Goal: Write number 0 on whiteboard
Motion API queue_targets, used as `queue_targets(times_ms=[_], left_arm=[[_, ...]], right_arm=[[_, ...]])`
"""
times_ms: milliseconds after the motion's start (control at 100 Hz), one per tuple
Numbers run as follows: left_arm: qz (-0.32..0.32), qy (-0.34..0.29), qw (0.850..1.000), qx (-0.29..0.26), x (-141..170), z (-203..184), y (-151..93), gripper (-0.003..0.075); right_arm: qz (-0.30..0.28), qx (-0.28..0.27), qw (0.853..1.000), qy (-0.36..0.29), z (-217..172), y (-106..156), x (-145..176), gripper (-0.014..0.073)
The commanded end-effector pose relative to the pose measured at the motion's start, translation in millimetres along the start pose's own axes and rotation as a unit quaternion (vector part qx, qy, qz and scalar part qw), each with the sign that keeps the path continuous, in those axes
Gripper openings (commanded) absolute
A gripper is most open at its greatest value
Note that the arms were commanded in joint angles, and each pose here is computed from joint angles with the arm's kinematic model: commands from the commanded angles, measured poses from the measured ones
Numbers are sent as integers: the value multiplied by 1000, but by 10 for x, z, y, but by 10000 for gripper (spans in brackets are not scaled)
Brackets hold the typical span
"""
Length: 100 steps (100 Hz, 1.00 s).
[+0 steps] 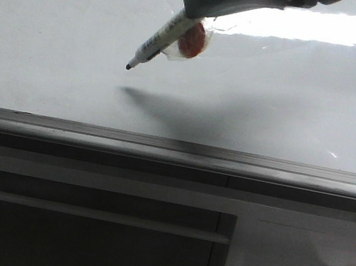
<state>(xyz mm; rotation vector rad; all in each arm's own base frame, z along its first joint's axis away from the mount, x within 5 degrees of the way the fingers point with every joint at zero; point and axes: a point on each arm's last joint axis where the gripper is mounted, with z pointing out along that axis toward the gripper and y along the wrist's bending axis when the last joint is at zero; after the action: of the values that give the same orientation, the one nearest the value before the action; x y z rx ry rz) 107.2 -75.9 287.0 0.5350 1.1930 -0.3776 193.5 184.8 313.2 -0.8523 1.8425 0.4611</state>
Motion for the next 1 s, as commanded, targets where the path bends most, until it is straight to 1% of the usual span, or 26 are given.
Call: queue_targets(times_ms=[0,120,230,430,530,680,830,990], left_arm=[[-7,-45,999,-7,-131,23,21,-20],[-8,-45,999,-7,-131,23,22,-20],[-8,-45,999,-7,-131,23,22,-20],[-8,-45,999,-7,-131,23,22,-20],[-8,-45,999,-7,-131,23,22,-20],[-8,-45,999,-7,-131,23,22,-20],[-8,-45,999,-7,-131,23,22,-20],[-8,-45,999,-7,-131,23,22,-20]], right_arm=[[-11,21,998,-65,-91,-52,-226,-74],[-12,10,999,-50,-75,-43,-299,-74],[-13,8,999,-49,-15,-50,-382,-74],[-13,-4,1000,-16,160,-45,-408,-74],[-12,-2,1000,-20,209,-58,-456,-74],[-7,13,1000,-26,264,-171,-541,-74],[-7,31,999,-44,214,-290,-682,-74],[-12,40,999,-33,142,-389,-749,-74]])
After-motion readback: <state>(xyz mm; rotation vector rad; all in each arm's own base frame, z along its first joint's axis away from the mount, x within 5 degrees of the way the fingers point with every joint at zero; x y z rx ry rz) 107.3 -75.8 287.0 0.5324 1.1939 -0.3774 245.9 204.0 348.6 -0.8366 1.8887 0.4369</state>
